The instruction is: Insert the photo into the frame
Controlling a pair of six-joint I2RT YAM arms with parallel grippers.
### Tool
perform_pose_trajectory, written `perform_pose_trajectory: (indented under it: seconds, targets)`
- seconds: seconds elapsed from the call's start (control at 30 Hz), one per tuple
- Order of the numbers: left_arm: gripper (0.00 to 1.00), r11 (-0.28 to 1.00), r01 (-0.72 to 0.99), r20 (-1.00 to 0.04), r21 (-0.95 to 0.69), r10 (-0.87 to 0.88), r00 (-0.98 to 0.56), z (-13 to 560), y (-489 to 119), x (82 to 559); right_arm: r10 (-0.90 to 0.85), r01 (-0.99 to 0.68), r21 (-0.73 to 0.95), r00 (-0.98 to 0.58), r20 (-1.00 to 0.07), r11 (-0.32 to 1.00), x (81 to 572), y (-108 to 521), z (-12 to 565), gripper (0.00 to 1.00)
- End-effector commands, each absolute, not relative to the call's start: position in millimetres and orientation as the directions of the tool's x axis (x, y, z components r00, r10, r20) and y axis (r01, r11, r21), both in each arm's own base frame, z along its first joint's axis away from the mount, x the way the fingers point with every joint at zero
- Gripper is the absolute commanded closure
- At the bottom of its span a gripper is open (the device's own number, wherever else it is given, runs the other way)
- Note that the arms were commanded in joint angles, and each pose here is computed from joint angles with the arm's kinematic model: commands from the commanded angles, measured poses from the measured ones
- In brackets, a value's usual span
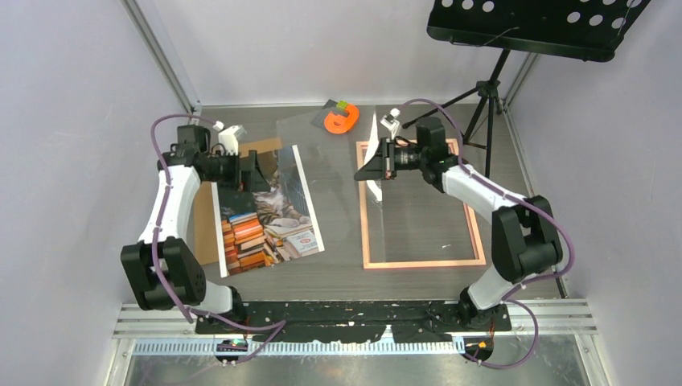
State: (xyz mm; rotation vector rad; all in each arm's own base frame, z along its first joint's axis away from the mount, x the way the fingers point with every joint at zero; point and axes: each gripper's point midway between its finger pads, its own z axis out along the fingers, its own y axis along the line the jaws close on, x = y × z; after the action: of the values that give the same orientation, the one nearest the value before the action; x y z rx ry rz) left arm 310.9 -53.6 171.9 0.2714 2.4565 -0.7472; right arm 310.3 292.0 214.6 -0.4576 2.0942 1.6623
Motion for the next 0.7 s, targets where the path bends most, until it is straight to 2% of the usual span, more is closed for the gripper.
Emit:
perform_pose_trajectory:
  seconds: [0.0, 0.03, 0.07, 0.1, 0.13, 0.17, 0.2, 0.23, 0.37, 0.4, 0.5, 0.53, 0.57, 0.67]
  targets:
    - [0.00, 0.829, 0.422, -0.690, -0.367, 0.062, -0.722, 205.4, -74.7, 326.2, -0.008, -0.599, 0.777, -0.793, -0.609, 0.194, 293.5, 262.8, 249.9, 0.94]
    - [0.00, 0.834, 0.431, -0.703, -0.346, 0.074, -0.708, 206.1, -79.3, 328.6, -0.006, -0.612, 0.766, -0.782, -0.623, 0.196, 291.5, 254.1, 255.4, 0.94]
    - [0.00, 0.840, 0.433, -0.713, -0.327, 0.081, -0.696, 207.1, -83.7, 330.5, -0.015, -0.579, 0.789, -0.808, -0.589, 0.205, 285.1, 248.3, 252.9, 0.94]
    - [0.01, 0.846, 0.430, -0.725, -0.316, 0.077, -0.685, 208.7, -86.3, 334.4, -0.008, -0.607, 0.765, -0.784, -0.620, 0.216, 285.2, 239.0, 257.8, 0.94]
    - [0.00, 0.847, 0.432, -0.735, -0.310, 0.075, -0.674, 210.4, -93.9, 337.1, -0.011, -0.579, 0.782, -0.805, -0.593, 0.232, 280.4, 233.2, 254.4, 0.94]
    - [0.00, 0.852, 0.417, -0.739, -0.316, 0.055, -0.672, 211.1, -98.1, 341.1, 0.001, -0.605, 0.756, -0.780, -0.625, 0.250, 281.7, 223.1, 258.9, 0.94]
    - [0.01, 0.854, 0.403, -0.742, -0.328, 0.031, -0.669, 212.6, -102.2, 346.0, -0.001, -0.580, 0.770, -0.799, -0.602, 0.266, 277.2, 217.4, 256.0, 0.94]
    - [0.00, 0.853, 0.393, -0.738, -0.344, 0.013, -0.675, 213.1, -107.1, 349.0, 0.012, -0.602, 0.745, -0.776, -0.631, 0.288, 279.6, 206.6, 259.4, 0.94]
    - [0.01, 0.872, 0.390, -0.719, -0.298, 0.064, -0.692, 207.7, -130.8, 362.2, 0.036, -0.562, 0.744, -0.789, -0.613, 0.363, 271.1, 172.8, 260.6, 0.94]
    - [0.01, 0.875, 0.393, -0.714, -0.283, 0.081, -0.695, 205.0, -137.7, 364.7, 0.057, -0.572, 0.722, -0.768, -0.638, 0.390, 274.8, 159.0, 264.1, 0.94]
    - [0.02, 0.883, 0.394, -0.697, -0.256, 0.113, -0.708, 196.0, -159.3, 372.6, 0.095, -0.505, 0.739, -0.794, -0.600, 0.446, 267.0, 134.1, 262.4, 0.94]
    - [0.03, 0.879, 0.398, -0.693, -0.263, 0.115, -0.712, 194.2, -167.9, 375.2, 0.102, -0.518, 0.712, -0.771, -0.628, 0.474, 270.2, 121.4, 263.4, 0.94]
    - [0.04, 0.877, 0.399, -0.685, -0.267, 0.118, -0.719, 190.9, -176.0, 378.4, 0.109, -0.476, 0.730, -0.798, -0.593, 0.490, 263.3, 115.9, 259.5, 0.94]
    - [0.05, 0.876, 0.401, -0.657, -0.268, 0.138, -0.741, 180.9, -202.5, 385.3, 0.100, -0.443, 0.687, -0.796, -0.597, 0.575, 260.8, 90.1, 251.1, 0.94]
